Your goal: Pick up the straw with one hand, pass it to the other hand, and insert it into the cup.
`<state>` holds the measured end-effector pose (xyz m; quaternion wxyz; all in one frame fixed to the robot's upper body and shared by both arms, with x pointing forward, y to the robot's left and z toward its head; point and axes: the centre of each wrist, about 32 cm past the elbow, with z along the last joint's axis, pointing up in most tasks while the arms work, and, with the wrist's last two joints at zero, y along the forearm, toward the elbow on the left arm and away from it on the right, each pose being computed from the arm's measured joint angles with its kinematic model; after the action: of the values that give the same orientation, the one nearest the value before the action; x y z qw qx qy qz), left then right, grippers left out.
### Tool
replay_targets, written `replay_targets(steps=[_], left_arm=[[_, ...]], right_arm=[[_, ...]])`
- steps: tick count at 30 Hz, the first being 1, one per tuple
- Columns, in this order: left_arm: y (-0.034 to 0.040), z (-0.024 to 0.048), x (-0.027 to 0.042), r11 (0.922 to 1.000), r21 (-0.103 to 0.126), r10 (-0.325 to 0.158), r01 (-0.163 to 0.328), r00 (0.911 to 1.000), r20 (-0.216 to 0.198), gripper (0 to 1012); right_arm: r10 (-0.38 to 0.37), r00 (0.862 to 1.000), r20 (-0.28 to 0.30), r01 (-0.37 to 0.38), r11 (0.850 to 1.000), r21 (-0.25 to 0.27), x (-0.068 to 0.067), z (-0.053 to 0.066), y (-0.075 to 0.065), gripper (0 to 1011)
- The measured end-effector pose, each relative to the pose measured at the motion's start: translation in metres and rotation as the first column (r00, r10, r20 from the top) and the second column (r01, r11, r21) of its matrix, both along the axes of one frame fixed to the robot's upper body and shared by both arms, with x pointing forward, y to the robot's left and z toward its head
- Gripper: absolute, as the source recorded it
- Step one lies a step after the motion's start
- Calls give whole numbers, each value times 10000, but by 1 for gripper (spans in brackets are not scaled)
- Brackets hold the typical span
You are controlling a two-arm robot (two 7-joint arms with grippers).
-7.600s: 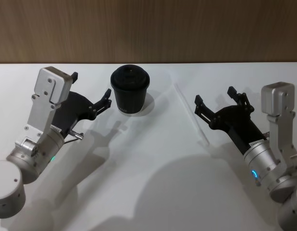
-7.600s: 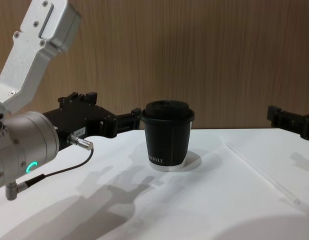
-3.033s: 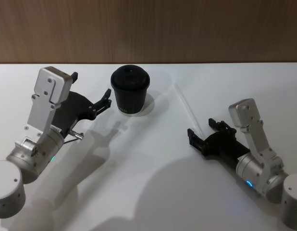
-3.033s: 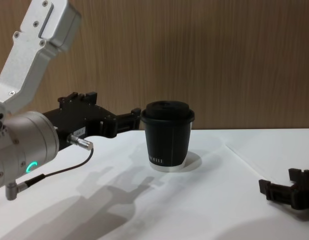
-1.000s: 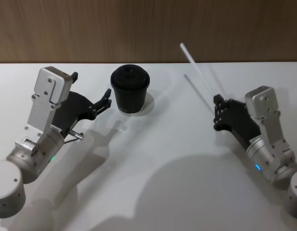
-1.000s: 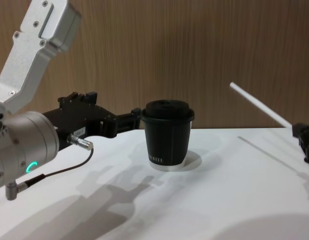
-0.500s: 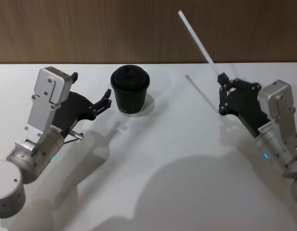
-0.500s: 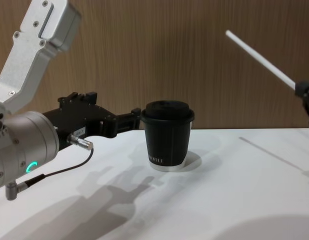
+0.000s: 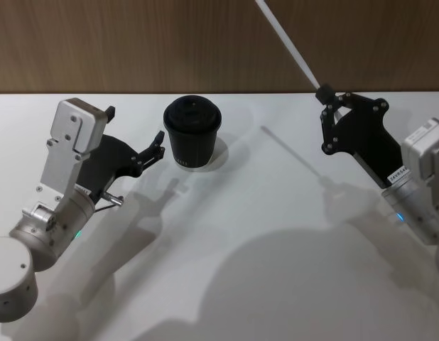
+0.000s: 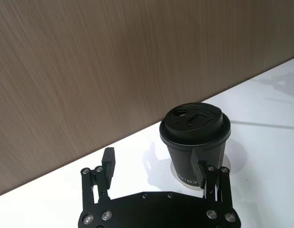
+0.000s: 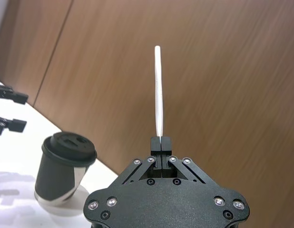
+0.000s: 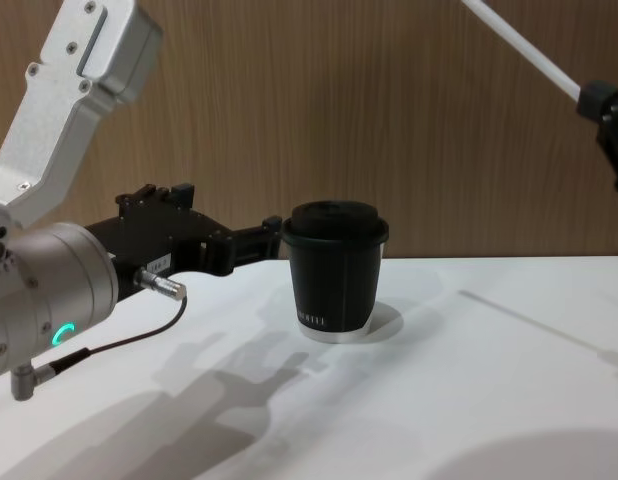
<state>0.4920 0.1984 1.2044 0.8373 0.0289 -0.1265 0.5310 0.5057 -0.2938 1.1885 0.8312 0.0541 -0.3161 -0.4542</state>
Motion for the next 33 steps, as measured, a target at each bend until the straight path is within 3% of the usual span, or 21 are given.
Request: replay_targets(steps=[8,19,25,32,33], left_arm=[[1,13,-1,10000,-1,-89,89,10000,17,1003],[46,137,10,9947,-239,-999,1003,9948,176,1003],[79,254,26,9825,-665,-1721,1740,9845,335,1003],[97,379,48,9582,-1373,-2458,2510,9678,540,1003],[97,407,55,9514,-1551,-2597,2660,9638,602,1003]], right_arm=[[511,9969,598,-507,9987,-81,38,49,-23,6],[793,9923,947,-783,9968,-147,59,77,-36,6],[869,9907,1048,-857,9962,-165,66,86,-41,6],[931,9894,1111,-915,9956,-187,70,92,-42,6],[943,9892,1126,-927,9955,-191,71,92,-43,6]])
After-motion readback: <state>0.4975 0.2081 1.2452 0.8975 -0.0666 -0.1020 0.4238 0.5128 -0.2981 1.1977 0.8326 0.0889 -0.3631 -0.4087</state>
